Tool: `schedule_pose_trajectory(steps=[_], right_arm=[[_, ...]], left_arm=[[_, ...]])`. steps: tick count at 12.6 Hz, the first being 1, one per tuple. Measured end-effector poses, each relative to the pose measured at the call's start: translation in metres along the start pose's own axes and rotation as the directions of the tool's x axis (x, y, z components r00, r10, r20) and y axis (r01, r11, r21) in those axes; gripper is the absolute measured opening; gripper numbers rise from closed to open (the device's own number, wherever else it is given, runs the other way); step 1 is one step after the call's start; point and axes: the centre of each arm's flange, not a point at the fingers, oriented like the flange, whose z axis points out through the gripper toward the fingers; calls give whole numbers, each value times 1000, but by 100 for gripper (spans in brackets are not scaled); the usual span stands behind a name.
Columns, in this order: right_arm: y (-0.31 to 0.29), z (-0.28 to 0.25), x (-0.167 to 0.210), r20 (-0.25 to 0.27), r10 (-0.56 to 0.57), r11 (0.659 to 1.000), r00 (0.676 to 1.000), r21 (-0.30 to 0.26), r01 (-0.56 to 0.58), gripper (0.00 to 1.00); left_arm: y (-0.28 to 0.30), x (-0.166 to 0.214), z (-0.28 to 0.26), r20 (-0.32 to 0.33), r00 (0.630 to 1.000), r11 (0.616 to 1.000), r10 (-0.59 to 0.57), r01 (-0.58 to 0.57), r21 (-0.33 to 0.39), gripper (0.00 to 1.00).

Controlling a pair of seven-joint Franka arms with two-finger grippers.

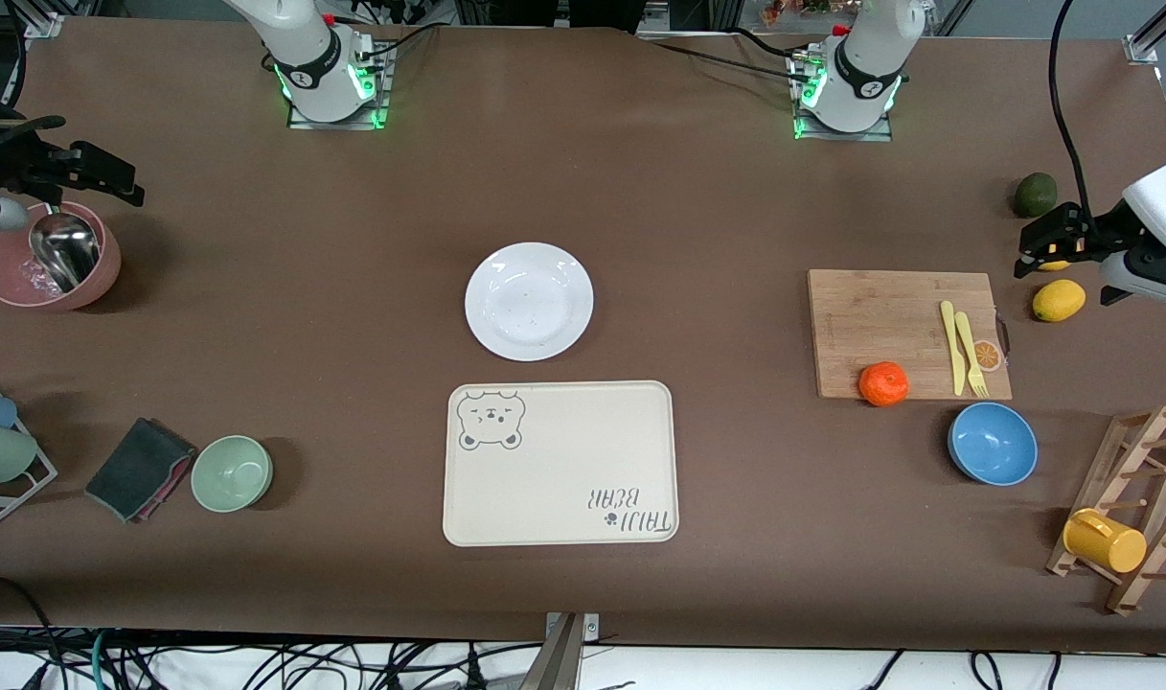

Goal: Place orange and plate with both arms

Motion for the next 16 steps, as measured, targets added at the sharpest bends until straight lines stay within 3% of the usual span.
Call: schedule_pose_trajectory(steps=[16], right_arm=[[0,1,-2,15,1,1000,1000,0,-1,100]], left_arm=[[0,0,2,3,1000,1000,-1,1,-1,100]])
